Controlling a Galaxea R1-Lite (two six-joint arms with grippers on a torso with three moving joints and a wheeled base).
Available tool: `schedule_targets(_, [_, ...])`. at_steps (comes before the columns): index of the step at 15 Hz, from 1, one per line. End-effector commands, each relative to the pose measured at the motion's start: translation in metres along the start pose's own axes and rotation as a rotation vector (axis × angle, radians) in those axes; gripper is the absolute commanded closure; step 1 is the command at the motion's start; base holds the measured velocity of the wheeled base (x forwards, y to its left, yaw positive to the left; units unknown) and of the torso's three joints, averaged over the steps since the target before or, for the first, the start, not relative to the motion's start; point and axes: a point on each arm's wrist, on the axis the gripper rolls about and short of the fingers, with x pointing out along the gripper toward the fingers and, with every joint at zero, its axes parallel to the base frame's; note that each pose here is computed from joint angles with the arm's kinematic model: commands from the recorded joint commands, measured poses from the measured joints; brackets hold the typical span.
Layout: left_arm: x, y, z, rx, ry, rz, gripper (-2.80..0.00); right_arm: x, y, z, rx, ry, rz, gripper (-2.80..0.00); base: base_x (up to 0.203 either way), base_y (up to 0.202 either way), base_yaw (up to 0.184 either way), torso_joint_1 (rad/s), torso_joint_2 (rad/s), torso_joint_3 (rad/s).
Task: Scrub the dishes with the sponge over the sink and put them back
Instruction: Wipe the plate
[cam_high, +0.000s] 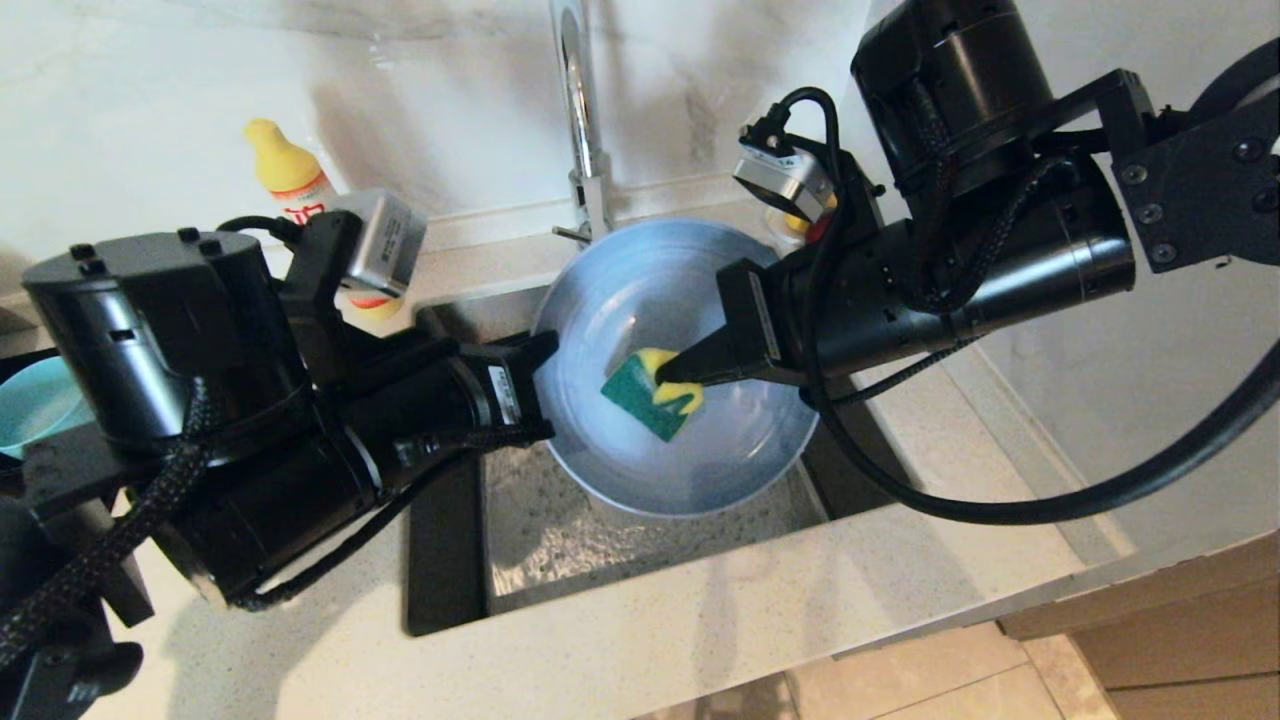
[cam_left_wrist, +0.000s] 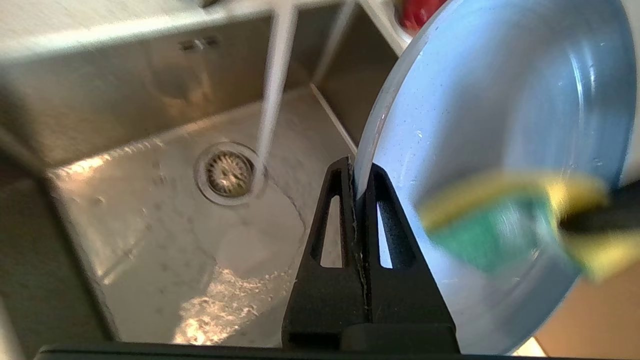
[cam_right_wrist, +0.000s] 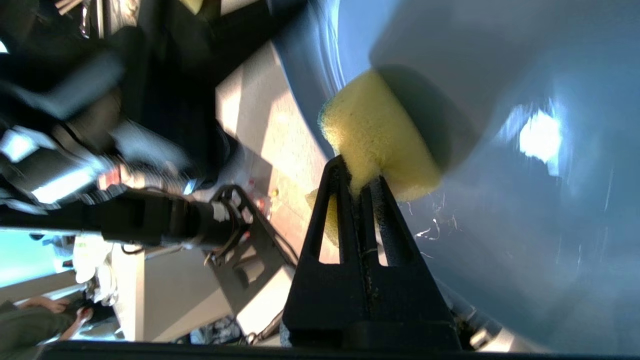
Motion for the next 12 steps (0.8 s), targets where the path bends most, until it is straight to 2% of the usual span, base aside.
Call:
schedule_targets(1, [0.001,-0.004,-0.012,0.005,0.017,-0.018,0.00,0.004,-0.002,0.002,-0.001,-0.015,-0.013,0.00,0.000,0.000,0.000,0.000,0.00,0.000])
schedule_targets(3, [-0.002,-0.005,-0.020,0.007,0.001,-0.026,0.00,0.003,-0.002,0.006,-0.011,-0.061,-0.048,0.00,0.000,0.000,0.000,0.000,0.00,0.000])
schedule_targets(7, [-0.005,-0.004,-0.014,0.001,-0.025,-0.015,0.00,-0.014,-0.004,0.008,-0.007,-0.080,-0.066,0.00,0.000,0.000,0.000,0.000,0.00,0.000])
schedule_targets(12, [0.003,0.006,0.007,-0.016,-0.097,0.056,0.00,-0.045,0.006,-0.005,0.000,-0.029,-0.082,0.00,0.000,0.000,0.000,0.000,0.00,0.000])
